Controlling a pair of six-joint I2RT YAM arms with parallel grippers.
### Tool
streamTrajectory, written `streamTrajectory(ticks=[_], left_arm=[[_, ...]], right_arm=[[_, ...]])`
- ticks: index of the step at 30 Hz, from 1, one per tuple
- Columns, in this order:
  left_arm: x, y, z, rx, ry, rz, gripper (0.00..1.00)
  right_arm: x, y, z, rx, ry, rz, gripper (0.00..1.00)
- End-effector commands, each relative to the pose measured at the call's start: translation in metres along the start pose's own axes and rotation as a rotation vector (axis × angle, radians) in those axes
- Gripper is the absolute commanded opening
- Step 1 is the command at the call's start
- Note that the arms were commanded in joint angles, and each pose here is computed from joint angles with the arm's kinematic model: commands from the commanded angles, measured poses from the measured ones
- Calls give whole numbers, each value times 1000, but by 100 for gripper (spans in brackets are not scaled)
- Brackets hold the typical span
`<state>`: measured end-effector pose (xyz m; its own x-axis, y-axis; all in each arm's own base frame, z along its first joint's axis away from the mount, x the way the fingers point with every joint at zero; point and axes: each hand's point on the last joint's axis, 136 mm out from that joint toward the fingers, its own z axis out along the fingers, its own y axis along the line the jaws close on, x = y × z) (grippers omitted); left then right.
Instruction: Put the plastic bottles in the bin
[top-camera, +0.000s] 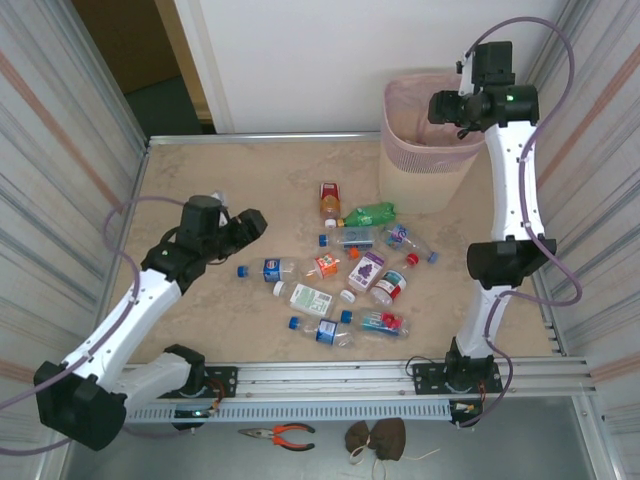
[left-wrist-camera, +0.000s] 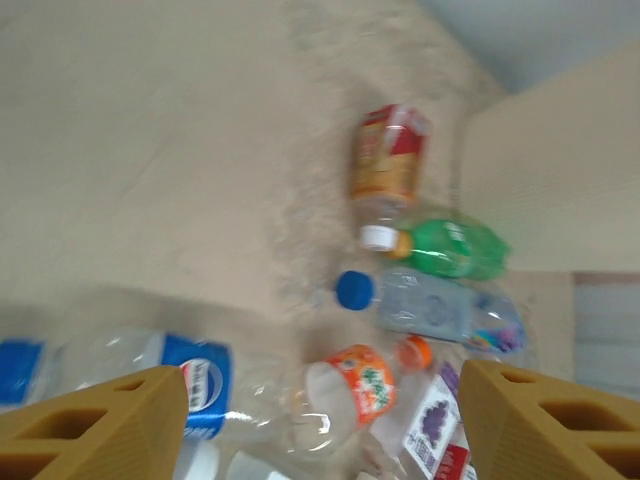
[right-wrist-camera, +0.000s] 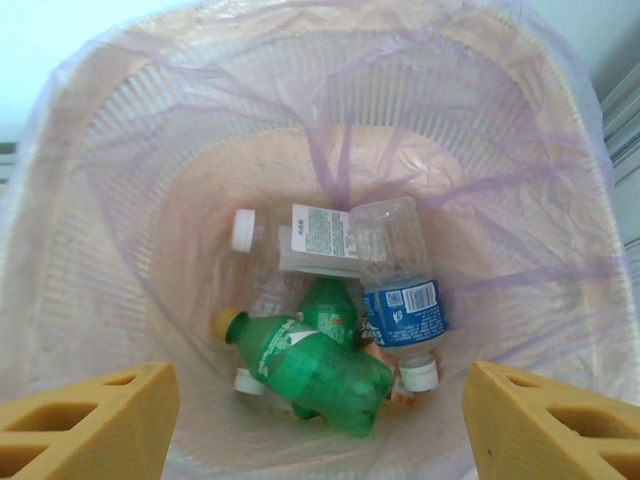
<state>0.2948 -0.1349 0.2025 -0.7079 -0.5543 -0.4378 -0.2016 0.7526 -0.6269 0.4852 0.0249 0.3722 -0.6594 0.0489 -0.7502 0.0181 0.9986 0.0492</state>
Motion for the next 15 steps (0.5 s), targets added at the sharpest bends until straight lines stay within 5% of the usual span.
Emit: streamTrajectory(ticks=[1,6,15], left_arm=[[10,56,1,-246,-1,-305,66],[30,90,17,-363,102,-538,65],[41,111,52,-380,207,-770,65]], right_arm=[[-3,5,-37,-5,-41,-8,73],[1,10,-59,-10,-74,-14,73],[18,5,-83,8,-86,-11,73]])
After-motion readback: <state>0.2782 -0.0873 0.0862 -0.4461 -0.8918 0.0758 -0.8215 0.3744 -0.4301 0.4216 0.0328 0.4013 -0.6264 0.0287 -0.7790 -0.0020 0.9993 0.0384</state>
